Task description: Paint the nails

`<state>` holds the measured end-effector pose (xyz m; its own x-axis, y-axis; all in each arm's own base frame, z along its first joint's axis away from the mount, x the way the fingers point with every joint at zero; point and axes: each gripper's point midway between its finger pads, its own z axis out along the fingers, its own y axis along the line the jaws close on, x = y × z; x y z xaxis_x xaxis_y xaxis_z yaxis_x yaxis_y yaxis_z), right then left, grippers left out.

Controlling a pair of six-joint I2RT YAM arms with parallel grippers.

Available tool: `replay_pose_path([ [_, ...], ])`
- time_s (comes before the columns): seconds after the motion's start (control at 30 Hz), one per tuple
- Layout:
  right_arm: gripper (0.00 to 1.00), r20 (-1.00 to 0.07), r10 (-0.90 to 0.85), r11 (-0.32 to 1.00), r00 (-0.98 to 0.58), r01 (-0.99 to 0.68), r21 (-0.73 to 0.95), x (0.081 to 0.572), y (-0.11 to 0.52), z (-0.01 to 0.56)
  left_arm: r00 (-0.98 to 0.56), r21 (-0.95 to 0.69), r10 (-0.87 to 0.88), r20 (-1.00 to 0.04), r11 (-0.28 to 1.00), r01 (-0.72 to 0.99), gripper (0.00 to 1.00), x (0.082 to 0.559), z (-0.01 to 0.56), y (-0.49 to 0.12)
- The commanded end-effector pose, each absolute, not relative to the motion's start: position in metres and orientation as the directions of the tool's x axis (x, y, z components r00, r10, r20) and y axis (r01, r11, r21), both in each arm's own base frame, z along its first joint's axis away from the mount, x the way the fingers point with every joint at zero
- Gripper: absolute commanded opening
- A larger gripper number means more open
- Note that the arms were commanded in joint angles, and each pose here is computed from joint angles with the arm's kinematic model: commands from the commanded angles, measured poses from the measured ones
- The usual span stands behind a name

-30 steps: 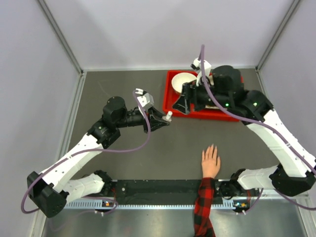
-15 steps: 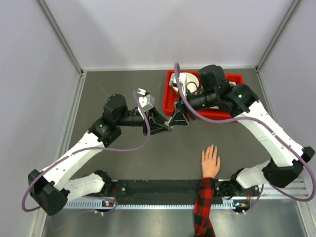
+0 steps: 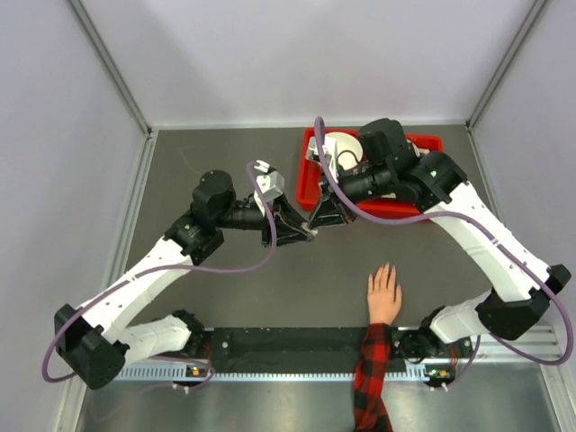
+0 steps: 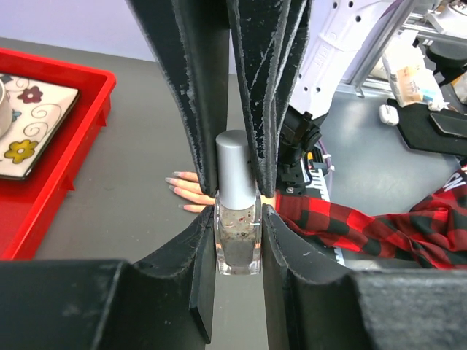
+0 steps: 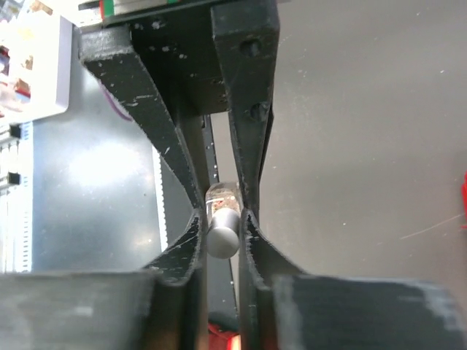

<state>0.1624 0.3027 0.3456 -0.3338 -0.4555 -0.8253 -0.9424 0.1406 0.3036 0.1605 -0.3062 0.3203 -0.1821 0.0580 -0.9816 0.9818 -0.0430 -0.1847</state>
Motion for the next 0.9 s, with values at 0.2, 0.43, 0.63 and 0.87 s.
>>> replay_pose_path([
  [0.2,0.00,-0.802,-0.303,0.423,-0.515,-0.827,0.371,0.193,0.313,0.356,-0.028,-0.031,-0.013,-1.000,0.247,0.969,0.00,0.205,0.348,-0.294],
  [0.43,0.00,-0.795,-0.175,0.562,-0.581,-0.722,0.404,0.197,0.329,0.352,0.005,-0.009,-0.041,-0.999,0.336,0.942,0.00,0.219,0.350,-0.288],
  [0.63,0.00,-0.810,-0.196,0.565,-0.552,-0.739,0.367,0.197,0.323,0.355,-0.009,-0.021,-0.036,-0.999,0.356,0.934,0.36,0.218,0.348,-0.284],
  [0.87,0.00,-0.828,-0.202,0.599,-0.524,-0.734,0.319,0.200,0.310,0.356,0.000,-0.017,-0.043,-0.999,0.410,0.912,0.88,0.214,0.354,-0.270],
])
